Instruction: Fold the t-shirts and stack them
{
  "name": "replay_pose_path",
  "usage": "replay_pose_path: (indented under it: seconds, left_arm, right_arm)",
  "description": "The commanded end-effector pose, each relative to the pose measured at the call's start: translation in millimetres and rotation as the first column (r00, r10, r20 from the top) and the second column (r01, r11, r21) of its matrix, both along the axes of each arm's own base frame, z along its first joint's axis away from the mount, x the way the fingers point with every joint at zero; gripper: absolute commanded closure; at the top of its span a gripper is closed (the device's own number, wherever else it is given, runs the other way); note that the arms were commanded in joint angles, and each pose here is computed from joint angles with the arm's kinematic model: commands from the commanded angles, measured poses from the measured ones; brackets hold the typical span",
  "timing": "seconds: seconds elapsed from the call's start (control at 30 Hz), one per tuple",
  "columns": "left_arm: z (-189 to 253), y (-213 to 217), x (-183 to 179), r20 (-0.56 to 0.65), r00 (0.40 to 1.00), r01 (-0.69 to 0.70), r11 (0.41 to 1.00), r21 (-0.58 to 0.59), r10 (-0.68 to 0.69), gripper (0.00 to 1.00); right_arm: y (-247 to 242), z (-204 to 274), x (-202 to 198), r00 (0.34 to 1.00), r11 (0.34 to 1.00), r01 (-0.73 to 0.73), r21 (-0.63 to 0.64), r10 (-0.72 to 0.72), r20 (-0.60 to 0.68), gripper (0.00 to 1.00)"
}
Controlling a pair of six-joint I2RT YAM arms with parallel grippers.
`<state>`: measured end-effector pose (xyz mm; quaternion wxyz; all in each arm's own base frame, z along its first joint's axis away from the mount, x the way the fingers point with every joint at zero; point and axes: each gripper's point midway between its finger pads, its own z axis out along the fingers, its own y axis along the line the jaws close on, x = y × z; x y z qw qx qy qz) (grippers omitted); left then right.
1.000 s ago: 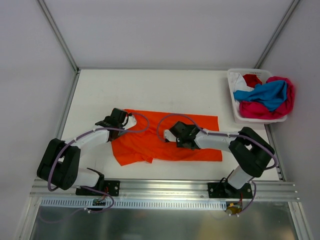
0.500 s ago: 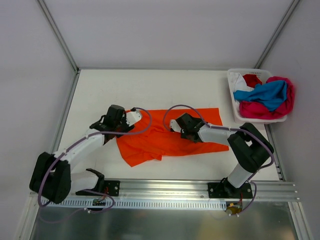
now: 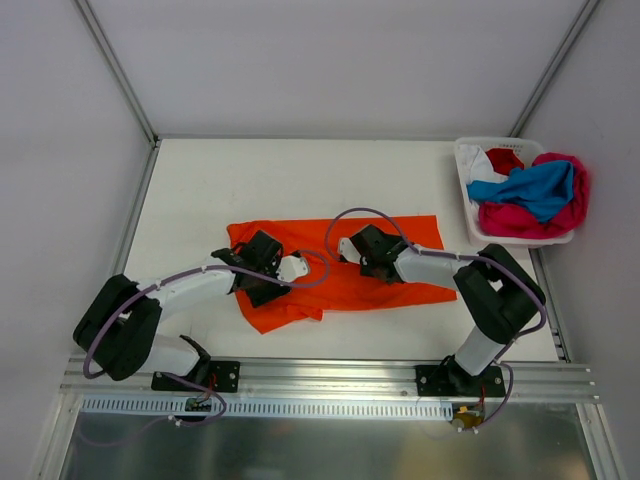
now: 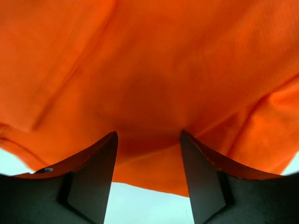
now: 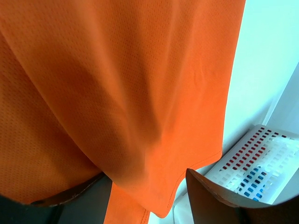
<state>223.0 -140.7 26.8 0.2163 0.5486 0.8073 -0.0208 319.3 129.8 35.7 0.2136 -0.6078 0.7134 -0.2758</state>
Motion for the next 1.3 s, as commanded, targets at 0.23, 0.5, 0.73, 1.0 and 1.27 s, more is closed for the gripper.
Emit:
replay_pose_path:
  seconds: [0.23, 0.5, 0.73, 1.0, 1.27]
  left_arm:
    - [-21.5, 31.8, 48.2, 0.255, 0.967, -0.056, 0.971, 0.233, -0.006, 0.45]
    - [-17.6, 47.7, 95.1, 0.382, 0.924, -0.121, 0.917, 0.379, -0.036, 0.47]
    - [3.1, 43.8, 106.7, 0.41, 0.912, -0.133, 0.931, 0.34, -0.02, 0.47]
    - [111.5, 31.2, 100.8, 0.605, 0.788, -0.166, 0.986, 0.027, 0.116, 0.46]
    - [98.2, 27.1, 6.0, 0.307, 0.952, -0.008, 1.0, -0.013, 0.012, 0.43]
  right_arm:
    - [9.9, 10.2, -2.0, 1.0, 0.998, 0.009, 0.069, -0.009, -0.003, 0.32]
    - [3.9, 11.9, -8.7, 1.0, 0.997, 0.012, 0.075, -0.012, 0.001, 0.32]
    - [-0.3, 14.0, -8.2, 1.0, 0.995, 0.026, 0.091, -0.027, 0.008, 0.32]
    - [2.2, 14.9, -8.2, 0.999, 0.993, 0.03, 0.111, -0.031, 0.007, 0.32]
    - [5.4, 20.2, -25.3, 0.996, 0.988, 0.014, 0.152, -0.001, -0.086, 0.32]
